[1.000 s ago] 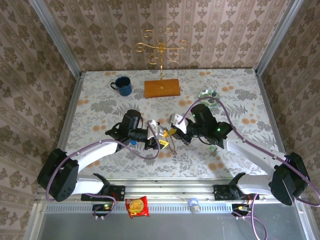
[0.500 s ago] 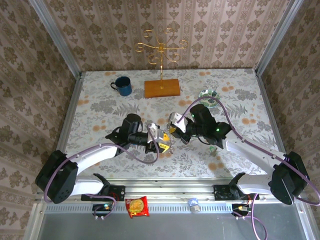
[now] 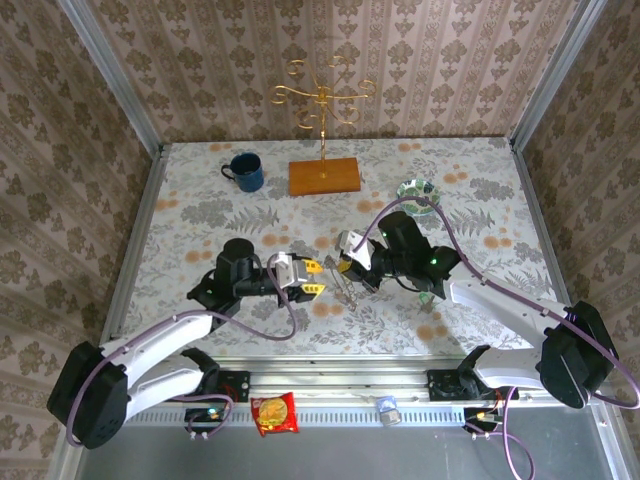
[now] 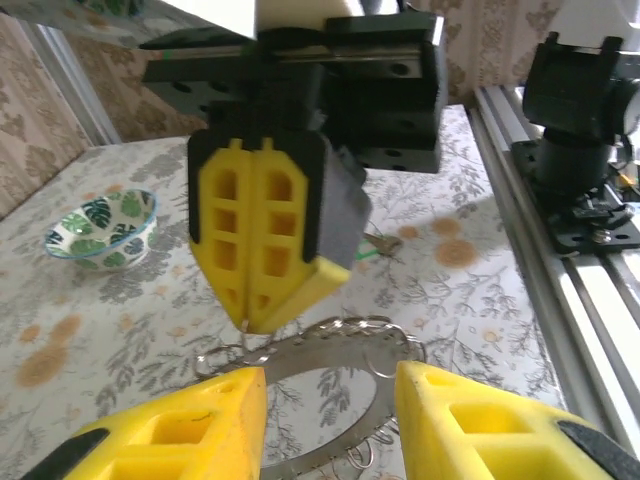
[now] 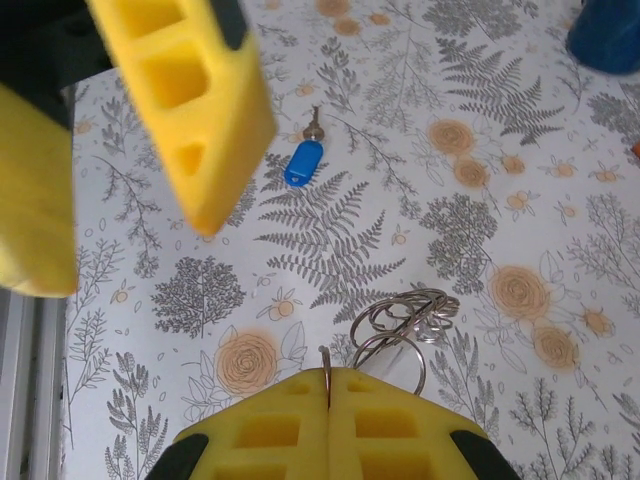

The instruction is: Put the keys on the keyring

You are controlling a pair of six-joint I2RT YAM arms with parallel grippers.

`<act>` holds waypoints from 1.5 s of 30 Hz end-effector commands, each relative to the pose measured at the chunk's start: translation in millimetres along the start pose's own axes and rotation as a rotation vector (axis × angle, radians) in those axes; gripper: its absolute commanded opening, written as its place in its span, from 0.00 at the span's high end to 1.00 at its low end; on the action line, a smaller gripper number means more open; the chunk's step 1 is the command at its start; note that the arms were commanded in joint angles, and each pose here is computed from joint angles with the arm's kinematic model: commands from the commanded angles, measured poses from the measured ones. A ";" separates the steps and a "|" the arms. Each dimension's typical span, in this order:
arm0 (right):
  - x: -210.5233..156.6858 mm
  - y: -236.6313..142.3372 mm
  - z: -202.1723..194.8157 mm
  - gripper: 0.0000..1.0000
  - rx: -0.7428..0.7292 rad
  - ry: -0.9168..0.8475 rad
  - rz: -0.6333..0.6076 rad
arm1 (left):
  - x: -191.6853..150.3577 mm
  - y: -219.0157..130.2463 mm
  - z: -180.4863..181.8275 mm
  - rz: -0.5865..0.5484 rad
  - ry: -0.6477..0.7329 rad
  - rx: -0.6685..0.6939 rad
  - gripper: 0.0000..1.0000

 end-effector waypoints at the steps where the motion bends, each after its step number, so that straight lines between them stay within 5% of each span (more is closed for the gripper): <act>1: 10.7 -3.7 11.9 1.00 0.053 -0.060 -0.052 | -4.3 2.7 7.5 0.008 -0.020 0.027 0.61; 22: 19.8 6.9 26.9 1.00 0.115 -0.114 -0.056 | -14.7 19.0 8.1 0.034 -0.073 -0.067 0.67; 37: 26.7 12.2 32.1 1.00 0.145 -0.119 -0.076 | -20.9 23.0 7.4 0.062 -0.100 -0.093 0.81; 45: 28.0 13.6 34.1 1.00 0.154 -0.117 -0.082 | -19.2 23.3 8.1 0.058 -0.100 -0.093 1.00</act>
Point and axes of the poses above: each hand's point on the last joint's axis, 136 mm out from that joint toward the fingers, its own y axis out along the fingers, its own z axis along the line the jaws close on, x = y × z, the point moved 2 cm from there along -y, back along the fingers
